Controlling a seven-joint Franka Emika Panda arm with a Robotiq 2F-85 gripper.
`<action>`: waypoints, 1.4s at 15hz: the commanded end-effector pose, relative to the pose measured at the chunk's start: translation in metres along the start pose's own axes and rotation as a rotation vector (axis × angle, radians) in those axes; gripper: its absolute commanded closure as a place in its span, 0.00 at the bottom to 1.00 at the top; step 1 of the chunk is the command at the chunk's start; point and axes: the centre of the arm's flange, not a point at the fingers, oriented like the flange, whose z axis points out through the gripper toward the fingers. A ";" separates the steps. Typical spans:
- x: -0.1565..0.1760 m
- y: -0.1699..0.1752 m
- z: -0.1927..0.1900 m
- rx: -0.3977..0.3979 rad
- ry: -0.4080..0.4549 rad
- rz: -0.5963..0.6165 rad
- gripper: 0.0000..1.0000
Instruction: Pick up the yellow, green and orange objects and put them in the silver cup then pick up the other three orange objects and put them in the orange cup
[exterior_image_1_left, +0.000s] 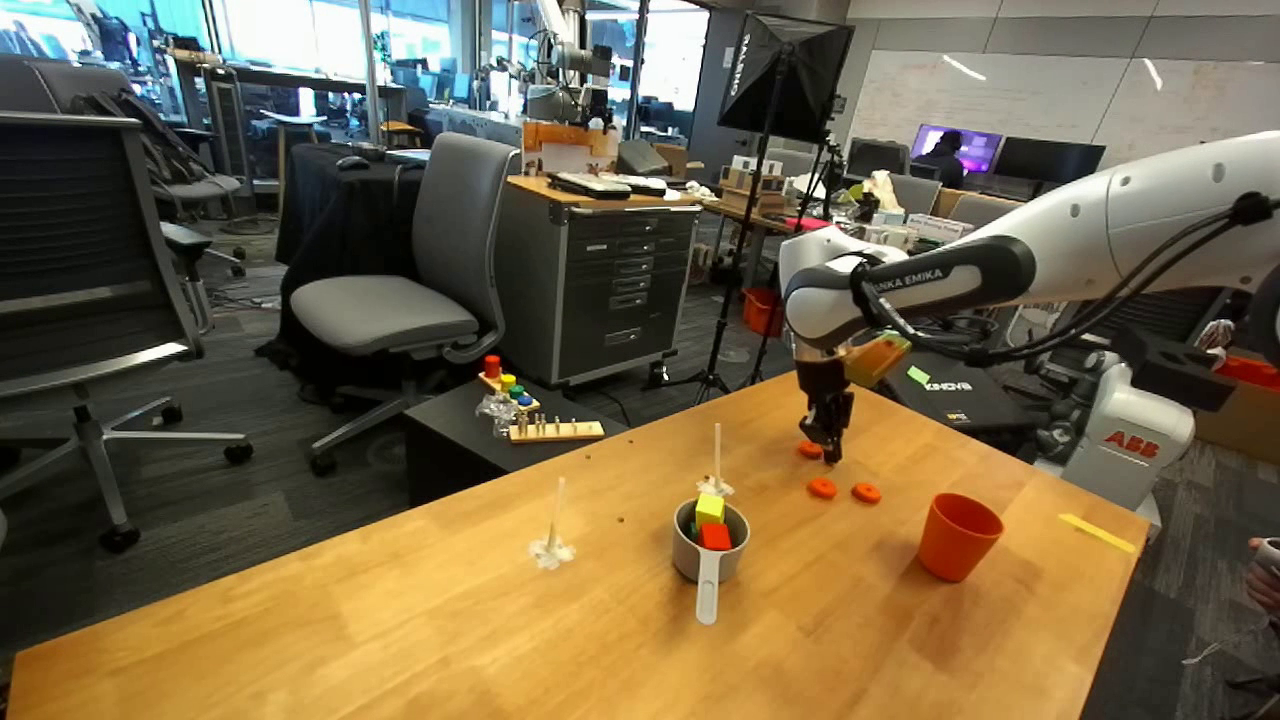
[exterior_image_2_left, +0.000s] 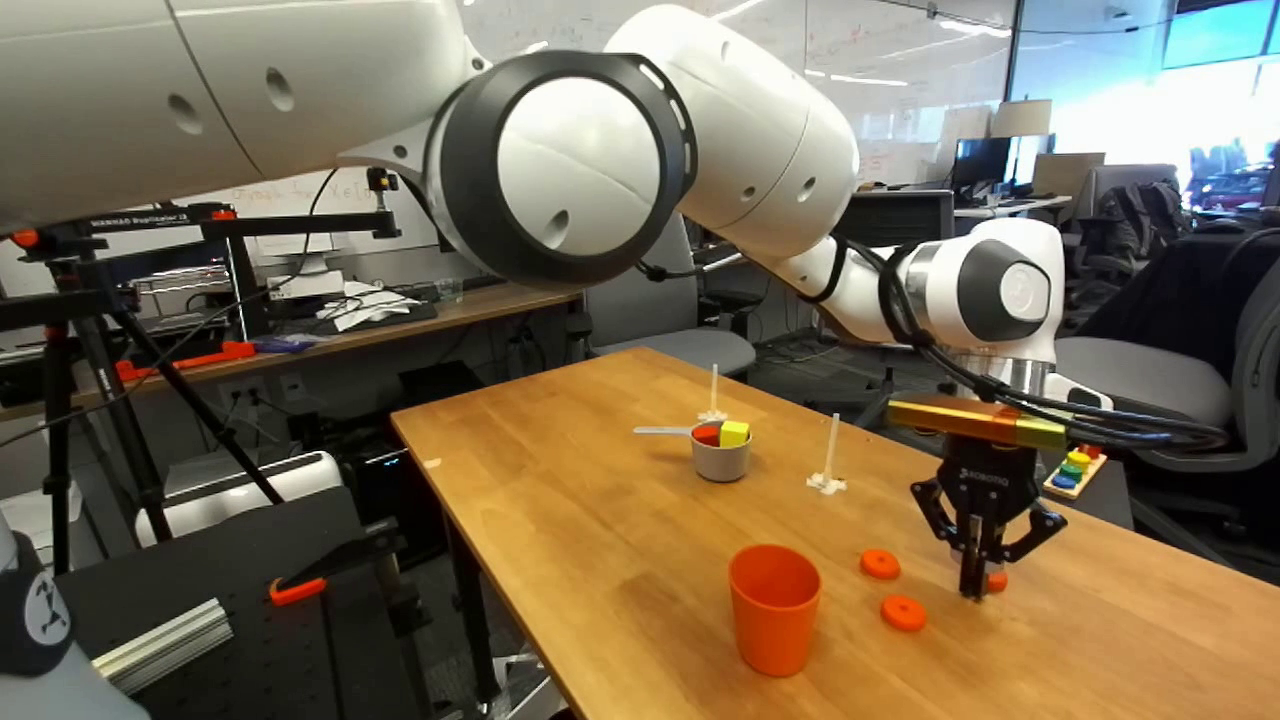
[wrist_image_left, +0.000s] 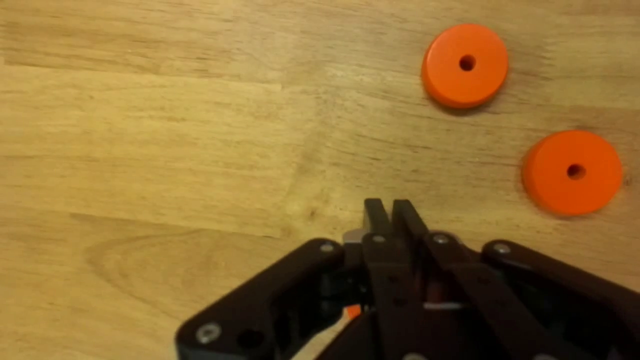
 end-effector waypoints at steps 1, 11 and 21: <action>0.028 0.010 -0.005 0.016 -0.001 -0.002 0.68; 0.028 0.027 -0.036 0.007 0.035 0.025 0.01; 0.048 0.032 -0.036 0.016 0.057 0.025 0.00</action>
